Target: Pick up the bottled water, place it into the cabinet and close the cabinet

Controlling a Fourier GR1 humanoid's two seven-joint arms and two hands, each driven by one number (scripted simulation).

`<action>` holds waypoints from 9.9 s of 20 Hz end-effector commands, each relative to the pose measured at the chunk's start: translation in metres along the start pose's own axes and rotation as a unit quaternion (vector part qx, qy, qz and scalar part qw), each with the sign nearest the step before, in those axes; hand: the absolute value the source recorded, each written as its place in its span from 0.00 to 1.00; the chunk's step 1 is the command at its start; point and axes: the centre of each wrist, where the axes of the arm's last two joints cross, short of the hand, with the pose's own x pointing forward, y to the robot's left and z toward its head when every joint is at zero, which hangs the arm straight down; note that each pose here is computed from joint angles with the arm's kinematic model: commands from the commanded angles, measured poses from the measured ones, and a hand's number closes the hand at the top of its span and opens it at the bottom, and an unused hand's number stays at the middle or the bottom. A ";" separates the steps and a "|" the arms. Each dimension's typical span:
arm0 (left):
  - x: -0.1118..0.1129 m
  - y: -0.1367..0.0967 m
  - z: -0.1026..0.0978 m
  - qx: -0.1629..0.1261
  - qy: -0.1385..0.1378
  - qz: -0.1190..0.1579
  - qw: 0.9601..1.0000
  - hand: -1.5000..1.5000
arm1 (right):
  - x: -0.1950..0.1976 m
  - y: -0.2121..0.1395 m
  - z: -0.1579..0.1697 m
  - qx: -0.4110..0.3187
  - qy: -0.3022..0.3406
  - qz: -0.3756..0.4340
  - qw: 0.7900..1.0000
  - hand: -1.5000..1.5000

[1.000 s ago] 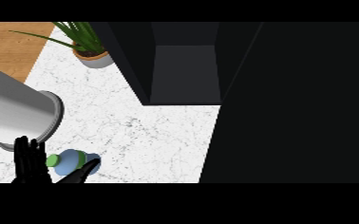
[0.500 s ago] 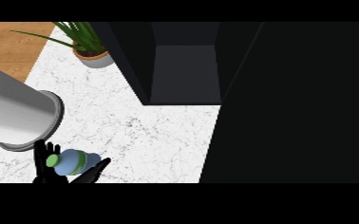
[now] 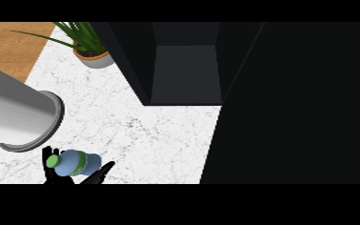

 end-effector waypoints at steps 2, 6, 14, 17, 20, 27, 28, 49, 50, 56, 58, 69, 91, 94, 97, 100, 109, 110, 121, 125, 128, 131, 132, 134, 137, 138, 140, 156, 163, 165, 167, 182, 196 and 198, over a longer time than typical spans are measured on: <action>-0.013 0.001 0.011 0.002 0.002 0.019 1.000 0.00 | 0.019 0.002 0.016 -0.005 -0.023 0.035 0.999 0.00; -0.028 0.007 0.000 -0.002 -0.012 0.042 0.999 0.00 | 0.019 0.004 0.016 -0.009 -0.021 0.021 1.000 0.00; -0.028 0.010 -0.006 -0.009 -0.025 0.087 0.996 1.00 | 0.024 0.003 0.006 -0.010 -0.010 0.022 1.000 0.00; -0.020 -0.004 -0.018 -0.011 -0.029 0.095 0.995 1.00 | 0.011 -0.002 0.014 -0.004 -0.022 0.033 0.999 0.00; -0.024 -0.014 -0.035 -0.009 -0.029 0.111 0.993 1.00 | 0.009 -0.001 0.016 -0.010 -0.022 0.028 0.999 0.00; -0.015 -0.039 -0.010 -0.121 -0.032 0.141 0.982 1.00 | 0.014 0.005 0.015 0.004 -0.023 0.024 0.999 0.00; -0.014 -0.045 -0.020 -0.165 -0.028 0.142 0.976 1.00 | 0.009 -0.001 0.008 -0.010 -0.029 0.030 0.999 0.00; 0.044 -0.113 -0.016 -0.345 -0.006 0.174 0.922 1.00 | 0.030 0.003 0.015 -0.014 -0.020 0.030 0.999 0.00; 0.047 -0.106 -0.022 -0.349 -0.007 0.174 0.921 1.00 | 0.031 -0.002 0.021 -0.004 -0.024 0.035 0.999 0.00; 0.097 -0.122 -0.021 -0.355 -0.044 0.164 0.919 1.00 | 0.028 -0.002 0.008 -0.011 -0.020 0.036 0.999 0.00; 0.105 -0.134 -0.017 -0.359 -0.049 0.160 0.918 1.00 | 0.017 0.008 0.010 -0.010 -0.020 0.023 0.999 0.00; 0.146 -0.210 -0.018 -0.372 -0.059 0.138 0.916 1.00 | 0.016 -0.005 0.006 -0.012 -0.032 0.032 0.999 0.00; 0.179 -0.313 -0.068 -0.317 -0.102 0.017 0.943 1.00 | 0.029 -0.004 0.024 0.005 -0.024 0.006 1.000 0.00; 0.191 -0.314 -0.092 -0.309 -0.096 0.015 0.946 1.00 | 0.021 -0.005 0.014 -0.006 -0.028 0.013 1.000 0.00; 0.174 -0.327 -0.072 -0.287 -0.115 -0.013 0.951 1.00 | 0.021 -0.010 0.007 0.008 -0.026 0.012 1.000 0.00; 0.164 -0.323 -0.088 -0.282 -0.105 -0.028 0.953 1.00 | 0.019 -0.002 0.022 0.005 -0.020 0.006 1.000 0.00; 0.148 -0.324 -0.096 -0.245 -0.115 -0.115 0.956 1.00 | 0.021 -0.004 0.019 0.003 -0.026 0.001 1.000 0.00; 0.151 -0.322 -0.102 -0.240 -0.111 -0.117 0.957 1.00 | 0.014 -0.005 0.024 -0.006 -0.026 0.014 1.000 0.00; 0.130 -0.315 -0.103 -0.207 -0.119 -0.154 0.959 1.00 | 0.014 -0.013 0.015 0.009 -0.030 0.007 0.999 0.00; 0.126 -0.305 -0.113 -0.199 -0.136 -0.190 0.952 0.00 | 0.013 -0.005 0.015 0.013 -0.037 -0.003 0.999 0.00; 0.124 -0.300 -0.119 -0.199 -0.141 -0.230 0.942 0.00 | 0.001 0.000 0.018 0.020 -0.022 0.005 1.000 0.00; 0.112 -0.302 -0.106 -0.186 -0.146 -0.248 0.939 0.00 | 0.006 -0.005 0.022 0.018 -0.029 0.005 0.999 0.00; 0.120 -0.309 -0.105 -0.179 -0.139 -0.245 0.943 0.00 | 0.005 0.001 0.020 0.029 -0.033 -0.005 0.999 0.00; 0.116 -0.292 -0.121 -0.165 -0.137 -0.244 0.946 0.00 | 0.003 -0.001 0.019 0.024 -0.033 0.007 0.999 0.00; 0.116 -0.304 -0.107 -0.177 -0.150 -0.246 0.941 0.00 | 0.001 -0.001 0.020 0.029 -0.020 0.005 0.999 0.00; 0.117 -0.299 -0.114 -0.169 -0.151 -0.251 0.941 0.00 | 0.004 0.002 0.015 0.022 -0.037 0.005 0.999 0.00; 0.127 -0.309 -0.111 -0.172 -0.149 -0.238 0.944 0.00 | 0.002 -0.007 0.013 0.031 -0.029 0.009 0.999 0.00; 0.125 -0.306 -0.106 -0.333 -0.170 0.031 0.927 1.00 | 0.009 0.000 0.030 0.023 -0.010 -0.002 1.000 0.00; 0.129 -0.307 -0.101 -0.405 -0.125 0.100 0.900 1.00 | 0.010 -0.005 0.026 -0.005 -0.025 0.018 1.000 0.00; 0.129 -0.305 -0.098 -0.423 -0.111 0.110 0.893 1.00 | 0.013 -0.010 0.029 -0.006 -0.021 0.034 0.999 0.00; 0.127 -0.303 -0.094 -0.452 -0.095 0.134 0.877 1.00 | 0.014 -0.013 0.020 -0.015 -0.024 0.031 0.999 0.00; 0.101 -0.211 -0.045 -0.455 -0.057 0.200 0.866 1.00 | 0.010 -0.015 0.022 0.004 -0.003 0.054 0.999 1.00; 0.133 -0.066 -0.006 -0.432 -0.069 0.201 0.877 1.00 | 0.025 0.013 0.021 0.187 0.018 -0.006 0.982 1.00; 0.140 -0.050 -0.001 -0.431 -0.080 0.195 0.878 1.00 | 0.024 0.017 0.016 0.183 0.021 0.001 0.983 1.00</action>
